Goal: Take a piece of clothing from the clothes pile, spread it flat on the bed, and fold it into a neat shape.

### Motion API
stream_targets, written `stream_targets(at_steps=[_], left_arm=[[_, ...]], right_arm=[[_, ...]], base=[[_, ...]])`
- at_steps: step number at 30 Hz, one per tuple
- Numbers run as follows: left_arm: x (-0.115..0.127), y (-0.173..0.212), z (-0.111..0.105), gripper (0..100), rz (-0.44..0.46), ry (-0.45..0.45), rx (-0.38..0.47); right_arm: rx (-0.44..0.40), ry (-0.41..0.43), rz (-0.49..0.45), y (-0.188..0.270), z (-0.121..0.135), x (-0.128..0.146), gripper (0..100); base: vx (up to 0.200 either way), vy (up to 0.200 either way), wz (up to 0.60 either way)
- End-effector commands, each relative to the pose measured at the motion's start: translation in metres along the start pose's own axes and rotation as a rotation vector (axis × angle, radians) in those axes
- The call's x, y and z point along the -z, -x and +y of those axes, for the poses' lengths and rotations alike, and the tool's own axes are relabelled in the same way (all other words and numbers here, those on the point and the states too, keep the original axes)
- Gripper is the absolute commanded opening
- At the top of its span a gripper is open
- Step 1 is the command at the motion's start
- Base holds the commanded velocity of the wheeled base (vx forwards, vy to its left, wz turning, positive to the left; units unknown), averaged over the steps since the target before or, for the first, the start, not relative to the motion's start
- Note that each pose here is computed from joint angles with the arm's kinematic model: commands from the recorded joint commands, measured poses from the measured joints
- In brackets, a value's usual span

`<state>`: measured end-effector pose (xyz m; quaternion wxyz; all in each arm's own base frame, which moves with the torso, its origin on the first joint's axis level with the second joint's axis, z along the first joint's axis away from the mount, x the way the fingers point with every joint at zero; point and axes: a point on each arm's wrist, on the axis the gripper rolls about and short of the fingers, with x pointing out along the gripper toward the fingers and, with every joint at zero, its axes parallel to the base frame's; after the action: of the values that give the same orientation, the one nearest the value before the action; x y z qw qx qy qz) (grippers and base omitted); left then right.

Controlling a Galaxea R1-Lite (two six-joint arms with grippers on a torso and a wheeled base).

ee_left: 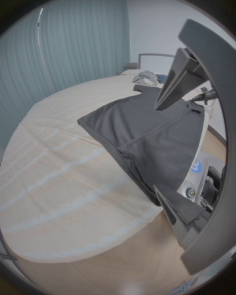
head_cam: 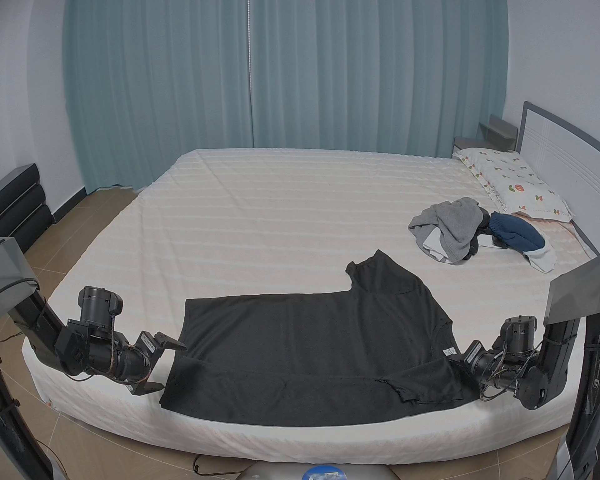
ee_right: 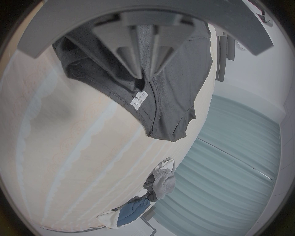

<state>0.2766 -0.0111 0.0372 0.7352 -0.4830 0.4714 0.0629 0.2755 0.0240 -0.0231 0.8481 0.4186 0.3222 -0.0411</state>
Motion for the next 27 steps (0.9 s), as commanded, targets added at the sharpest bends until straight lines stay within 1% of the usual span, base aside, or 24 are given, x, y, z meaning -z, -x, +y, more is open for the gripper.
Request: stream_targets(at_steps=[1,6,8,9,11,14,17,23,27], left_arm=[[0.0,0.0,0.0,100,0.0,-0.001,0.0],[0.001,0.0,0.002,100,0.001,0.0,-0.002],[0.001,0.0,0.001,100,0.001,0.001,-0.001],[0.001,0.0,0.001,100,0.001,0.001,-0.001],[0.0,0.0,0.0,100,-0.003,0.002,0.003],[-0.001,0.001,0.0,100,-0.005,0.011,0.005],[-0.001,0.001,-0.001,100,-0.007,0.021,0.007],[-0.001,0.001,-0.001,100,-0.007,0.022,0.009],[-0.001,0.001,-0.001,100,-0.007,0.022,0.009]], right_arm=[[-0.014,-0.009,-0.026,0.006,0.0,-0.006,100],[-0.038,-0.02,-0.058,0.022,0.002,-0.012,100],[-0.046,-0.064,-0.068,0.03,0.001,-0.016,100],[-0.046,-0.064,-0.068,0.03,0.001,-0.016,100],[-0.089,-0.128,-0.062,0.037,0.005,-0.021,100],[-0.114,-0.168,-0.054,0.042,0.006,-0.024,100],[-0.112,-0.171,-0.044,0.042,0.005,-0.023,100],[-0.107,-0.172,-0.039,0.042,0.004,-0.022,100],[-0.105,-0.173,-0.038,0.041,0.003,-0.022,100]], base=[[0.0,0.0,0.0],[0.0,0.0,0.0],[0.0,0.0,0.0],[0.0,0.0,0.0],[0.0,0.0,0.0],[0.0,0.0,0.0],[0.0,0.0,0.0],[0.0,-0.2,0.0],[0.0,0.0,0.0]])
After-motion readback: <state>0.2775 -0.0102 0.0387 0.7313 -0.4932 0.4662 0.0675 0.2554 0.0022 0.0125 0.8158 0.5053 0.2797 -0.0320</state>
